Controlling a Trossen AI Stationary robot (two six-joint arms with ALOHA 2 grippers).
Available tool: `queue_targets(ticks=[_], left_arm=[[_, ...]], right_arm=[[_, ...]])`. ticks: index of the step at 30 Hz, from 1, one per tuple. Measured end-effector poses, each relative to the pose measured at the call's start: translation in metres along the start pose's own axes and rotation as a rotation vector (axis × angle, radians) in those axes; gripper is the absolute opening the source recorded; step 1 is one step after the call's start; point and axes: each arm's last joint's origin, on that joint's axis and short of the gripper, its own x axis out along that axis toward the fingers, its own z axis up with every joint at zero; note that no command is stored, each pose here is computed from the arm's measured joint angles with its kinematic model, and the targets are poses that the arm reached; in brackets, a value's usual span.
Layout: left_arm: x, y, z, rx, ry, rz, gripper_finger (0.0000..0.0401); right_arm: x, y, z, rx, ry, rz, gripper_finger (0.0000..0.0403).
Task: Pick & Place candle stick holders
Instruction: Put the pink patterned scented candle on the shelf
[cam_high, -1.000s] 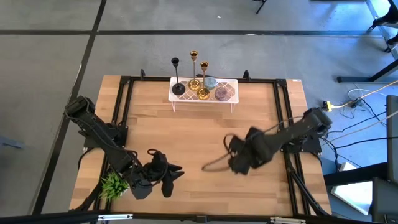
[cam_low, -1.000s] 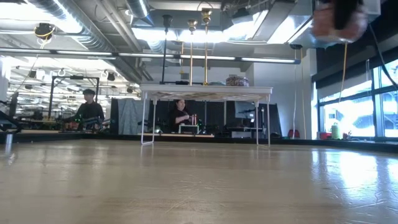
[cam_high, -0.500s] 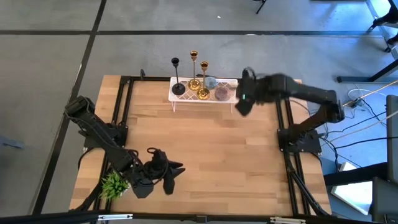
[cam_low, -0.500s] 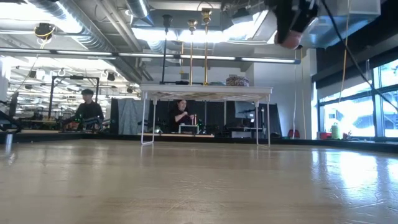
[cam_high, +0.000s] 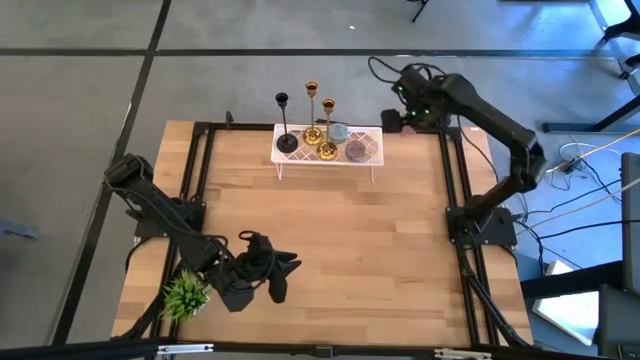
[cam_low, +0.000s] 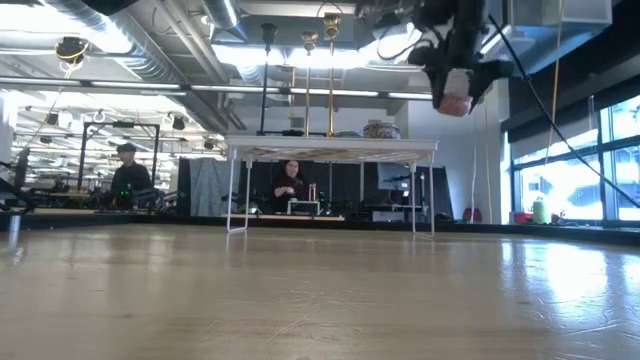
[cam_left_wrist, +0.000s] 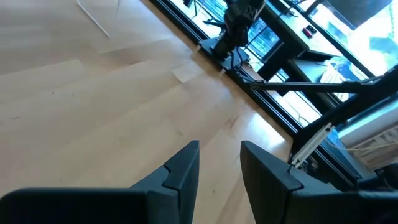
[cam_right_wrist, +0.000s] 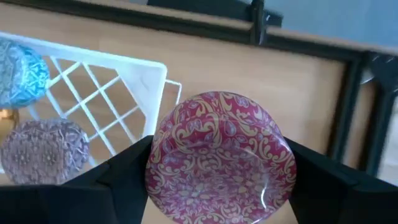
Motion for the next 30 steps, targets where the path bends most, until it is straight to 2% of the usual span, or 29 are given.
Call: queue_targets(ticks=[5,14,20,30], left_arm=[[0.000,0.000,0.000,0.014,0.007,-0.002,0.0113],[-0.017,-0.005,-0.013,0.023,0.052,-0.055,0.0113],[-0.027,-0.007,-0.019,0.004,0.021,-0.063,0.0113],[-0.027,-0.003,-0.021,0.002,0.023,-0.038,0.0113]], right_arm=[[0.027,0.010,0.012,0.038,0.095,0.041,0.0293],[0.069,0.045,0.011,-0.001,0.170,0.047,0.0293],[0.069,0.049,0.014,0.011,0.143,0.068,0.0293],[0.042,0.055,0.028,0.023,0.039,0.126,0.0293]])
